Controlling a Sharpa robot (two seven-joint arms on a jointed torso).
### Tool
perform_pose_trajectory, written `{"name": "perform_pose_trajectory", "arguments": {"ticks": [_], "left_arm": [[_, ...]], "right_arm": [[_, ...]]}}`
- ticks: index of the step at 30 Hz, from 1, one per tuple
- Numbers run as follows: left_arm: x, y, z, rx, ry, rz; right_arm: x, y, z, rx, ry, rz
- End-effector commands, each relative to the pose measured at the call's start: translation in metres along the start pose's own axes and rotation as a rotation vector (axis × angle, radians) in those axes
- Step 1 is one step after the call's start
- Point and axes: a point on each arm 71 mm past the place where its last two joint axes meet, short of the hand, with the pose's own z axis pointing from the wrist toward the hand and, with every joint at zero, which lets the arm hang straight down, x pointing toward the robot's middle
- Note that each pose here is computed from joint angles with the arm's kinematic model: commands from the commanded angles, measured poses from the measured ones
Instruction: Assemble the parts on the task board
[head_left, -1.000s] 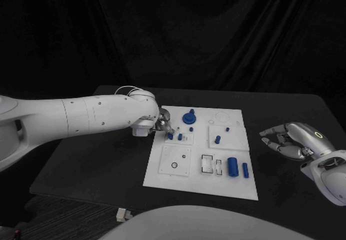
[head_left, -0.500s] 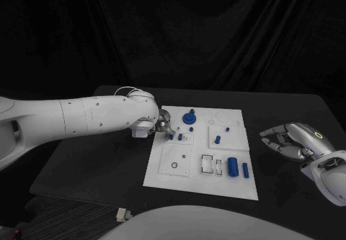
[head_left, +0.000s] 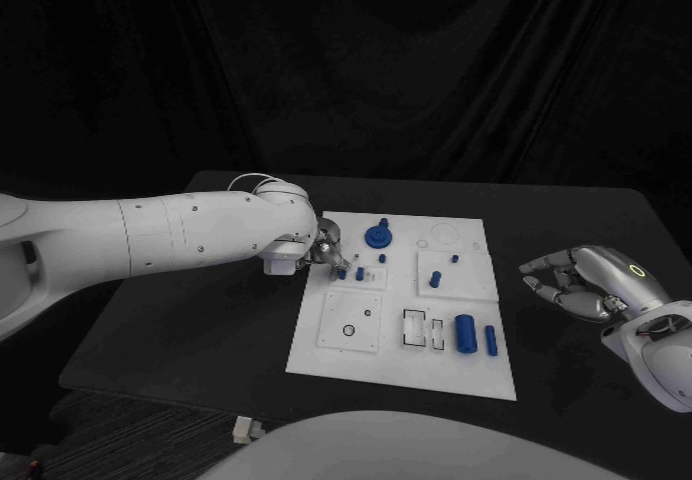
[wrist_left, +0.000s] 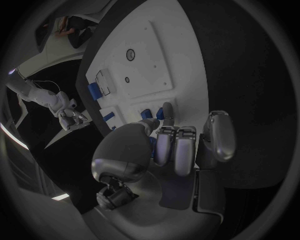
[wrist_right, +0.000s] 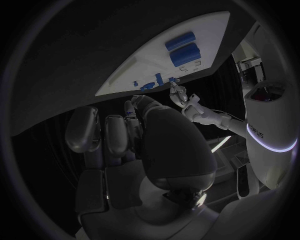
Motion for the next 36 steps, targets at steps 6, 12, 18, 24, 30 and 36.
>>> {"name": "perform_pose_trajectory", "arguments": {"ticks": [6,12,18,24,30,36], "left_arm": [[-0.0042,0.0013,-0.0016,0.008,-0.044,-0.033],[-0.0141,0.0034,-0.0069,0.024,-0.116,-0.070],[-0.0225,0.0041,-0.0116,0.032,-0.147,-0.080],[-0.0255,0.0051,-0.0135,0.039,-0.148,-0.077],[-0.0292,0.0019,-0.0141,0.101,-0.182,-0.089],[-0.0404,-0.0158,-0.0189,0.363,-0.314,-0.108]], "right_arm": [[0.001,-0.002,-0.001,0.018,0.003,-0.001],[0.000,-0.002,-0.001,0.018,0.002,-0.001],[0.000,-0.002,-0.002,0.018,0.000,-0.001],[0.000,-0.002,-0.002,0.018,-0.003,-0.002],[0.000,-0.002,-0.002,0.017,-0.004,-0.002],[-0.002,-0.001,-0.004,0.008,-0.018,-0.001]]}}
